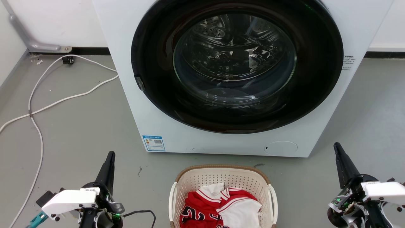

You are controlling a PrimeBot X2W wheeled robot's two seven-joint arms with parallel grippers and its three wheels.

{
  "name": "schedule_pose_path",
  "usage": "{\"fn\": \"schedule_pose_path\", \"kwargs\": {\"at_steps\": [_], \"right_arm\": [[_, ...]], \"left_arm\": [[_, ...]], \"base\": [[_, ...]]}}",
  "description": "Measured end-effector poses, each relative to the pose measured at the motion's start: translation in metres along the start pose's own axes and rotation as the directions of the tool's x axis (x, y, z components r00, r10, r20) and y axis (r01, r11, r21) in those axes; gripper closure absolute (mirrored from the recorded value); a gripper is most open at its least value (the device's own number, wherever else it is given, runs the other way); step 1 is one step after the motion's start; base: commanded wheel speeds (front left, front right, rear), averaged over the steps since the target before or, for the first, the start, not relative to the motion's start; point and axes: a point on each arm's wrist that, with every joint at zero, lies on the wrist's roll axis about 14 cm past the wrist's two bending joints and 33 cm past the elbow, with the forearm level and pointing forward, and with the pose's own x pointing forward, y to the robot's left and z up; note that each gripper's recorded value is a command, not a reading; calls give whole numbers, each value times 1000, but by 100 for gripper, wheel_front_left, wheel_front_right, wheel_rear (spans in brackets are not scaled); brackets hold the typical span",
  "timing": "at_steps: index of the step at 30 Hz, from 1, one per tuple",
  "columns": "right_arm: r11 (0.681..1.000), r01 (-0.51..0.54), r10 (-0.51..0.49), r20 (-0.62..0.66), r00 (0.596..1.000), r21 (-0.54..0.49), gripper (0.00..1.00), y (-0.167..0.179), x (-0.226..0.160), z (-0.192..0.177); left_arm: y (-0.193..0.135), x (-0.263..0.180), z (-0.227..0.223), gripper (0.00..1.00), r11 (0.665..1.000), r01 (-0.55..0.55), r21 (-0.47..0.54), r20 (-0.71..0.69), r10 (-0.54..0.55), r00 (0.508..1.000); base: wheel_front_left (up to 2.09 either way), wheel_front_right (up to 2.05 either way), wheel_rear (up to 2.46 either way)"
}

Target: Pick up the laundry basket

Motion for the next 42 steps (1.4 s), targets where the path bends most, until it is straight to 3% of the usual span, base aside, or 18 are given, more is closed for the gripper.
{"fn": "schedule_pose_path", "kwargs": {"at_steps": [42], "right_arm": [[1000, 0, 0, 0, 1000, 0, 100, 0, 0, 0]], "left_arm": [[0, 0, 0, 100, 1000, 0, 1, 2, 0, 1000]], "base": [[0, 0, 0]]}}
